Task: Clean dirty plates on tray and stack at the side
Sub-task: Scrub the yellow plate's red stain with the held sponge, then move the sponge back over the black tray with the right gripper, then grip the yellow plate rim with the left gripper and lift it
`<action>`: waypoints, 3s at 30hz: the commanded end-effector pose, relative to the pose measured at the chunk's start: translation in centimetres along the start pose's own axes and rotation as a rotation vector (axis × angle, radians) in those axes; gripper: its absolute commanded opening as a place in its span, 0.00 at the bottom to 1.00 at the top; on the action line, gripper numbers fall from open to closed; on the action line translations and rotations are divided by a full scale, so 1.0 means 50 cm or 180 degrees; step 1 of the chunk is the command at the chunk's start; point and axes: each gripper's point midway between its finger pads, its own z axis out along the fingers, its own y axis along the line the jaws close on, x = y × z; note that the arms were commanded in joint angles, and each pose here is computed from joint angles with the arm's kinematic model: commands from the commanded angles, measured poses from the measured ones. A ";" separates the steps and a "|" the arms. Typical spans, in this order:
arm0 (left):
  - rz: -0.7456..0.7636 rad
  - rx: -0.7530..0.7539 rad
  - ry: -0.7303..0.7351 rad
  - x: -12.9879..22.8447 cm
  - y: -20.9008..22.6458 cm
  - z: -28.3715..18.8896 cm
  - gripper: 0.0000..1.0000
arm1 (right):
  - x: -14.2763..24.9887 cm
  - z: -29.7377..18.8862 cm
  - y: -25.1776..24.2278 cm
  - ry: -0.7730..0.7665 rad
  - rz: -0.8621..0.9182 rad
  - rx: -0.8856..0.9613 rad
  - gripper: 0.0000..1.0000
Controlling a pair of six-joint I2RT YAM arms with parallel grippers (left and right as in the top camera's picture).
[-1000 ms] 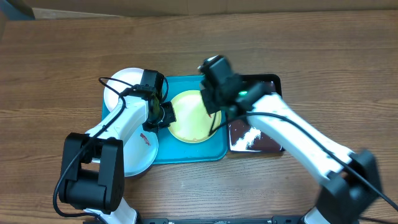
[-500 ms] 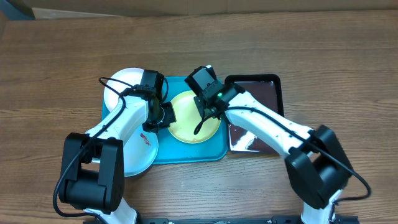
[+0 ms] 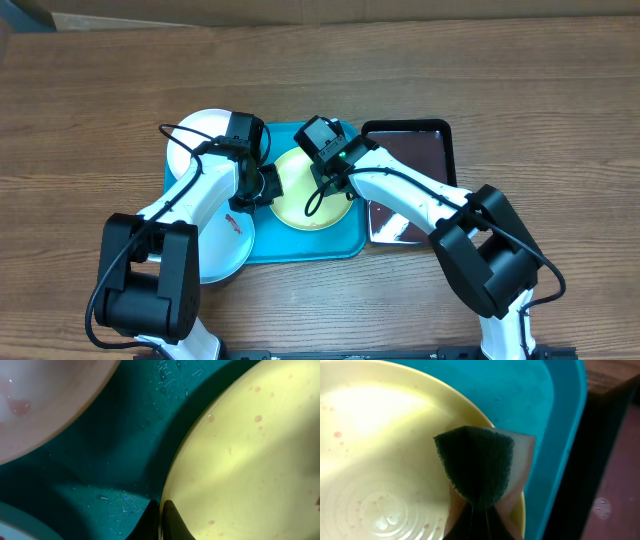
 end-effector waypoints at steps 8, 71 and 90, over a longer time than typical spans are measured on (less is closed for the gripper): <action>-0.0016 -0.0039 0.0083 0.015 0.003 0.011 0.04 | 0.058 0.039 0.075 0.0470 0.0247 -0.0574 0.04; 0.0133 -0.0136 0.0056 0.004 -0.002 -0.013 0.04 | 0.058 -0.069 -0.342 0.0358 0.1219 -0.0179 0.04; 0.0238 -0.0438 -0.0552 -0.114 -0.021 -0.226 0.04 | 0.044 -0.090 -0.356 0.0388 0.1395 -0.0435 0.04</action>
